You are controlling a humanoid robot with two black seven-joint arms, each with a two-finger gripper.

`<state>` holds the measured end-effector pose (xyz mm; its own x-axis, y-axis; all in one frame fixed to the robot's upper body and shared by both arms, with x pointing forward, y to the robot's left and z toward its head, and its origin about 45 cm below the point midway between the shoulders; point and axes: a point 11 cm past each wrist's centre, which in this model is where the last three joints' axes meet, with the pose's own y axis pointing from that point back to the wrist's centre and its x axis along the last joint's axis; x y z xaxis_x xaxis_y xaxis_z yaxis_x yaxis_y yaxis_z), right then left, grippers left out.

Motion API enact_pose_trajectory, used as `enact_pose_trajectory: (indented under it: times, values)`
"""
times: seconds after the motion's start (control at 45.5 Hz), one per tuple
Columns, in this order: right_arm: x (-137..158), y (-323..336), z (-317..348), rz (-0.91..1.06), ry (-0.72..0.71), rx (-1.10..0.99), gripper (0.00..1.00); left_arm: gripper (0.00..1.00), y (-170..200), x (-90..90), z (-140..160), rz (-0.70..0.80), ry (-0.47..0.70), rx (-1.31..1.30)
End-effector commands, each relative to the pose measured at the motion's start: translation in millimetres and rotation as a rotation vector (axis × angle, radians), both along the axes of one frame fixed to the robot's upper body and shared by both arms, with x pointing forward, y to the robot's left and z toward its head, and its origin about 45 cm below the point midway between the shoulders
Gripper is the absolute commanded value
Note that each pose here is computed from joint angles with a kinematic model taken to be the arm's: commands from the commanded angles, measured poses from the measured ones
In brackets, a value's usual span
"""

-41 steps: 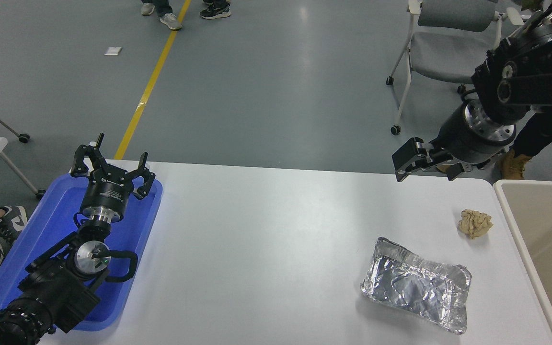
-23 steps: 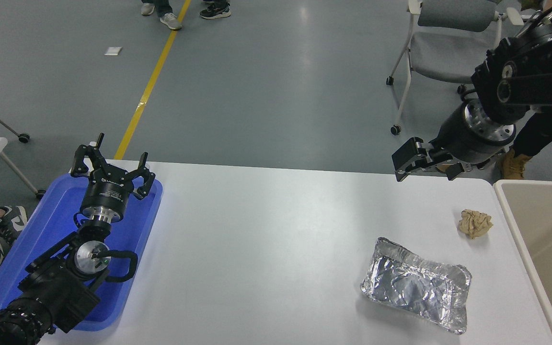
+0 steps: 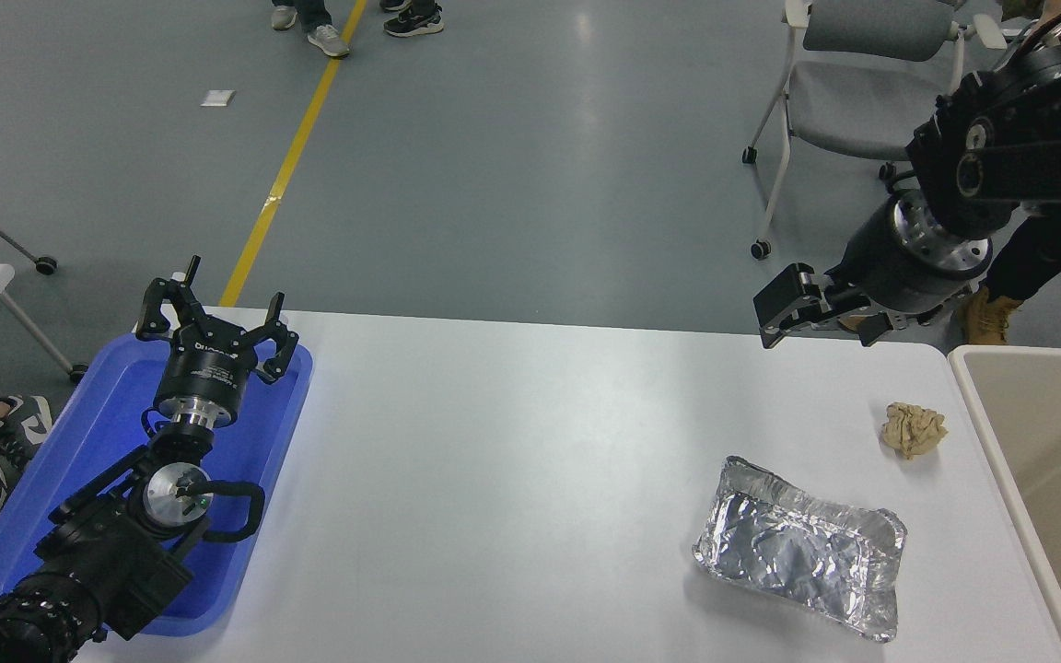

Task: Pick up foil plate and place in dustbin

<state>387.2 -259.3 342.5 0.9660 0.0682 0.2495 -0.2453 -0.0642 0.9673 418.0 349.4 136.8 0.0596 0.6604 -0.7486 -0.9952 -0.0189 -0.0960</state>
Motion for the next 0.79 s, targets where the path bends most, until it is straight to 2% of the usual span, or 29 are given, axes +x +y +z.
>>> enact_pose_trajectory:
  times: [0.0, 0.769]
  values:
    - [3.8, -1.0, -0.4, -0.002, -0.009, -0.001, 1.0, 1.0, 0.0, 0.0, 0.1, 0.0, 0.0, 0.0]
    - [11.2, -1.0, -12.7, -0.006, -0.006, 0.016, 1.0, 1.0, -0.1, 0.0, 0.0, -0.001, 0.0, 0.001]
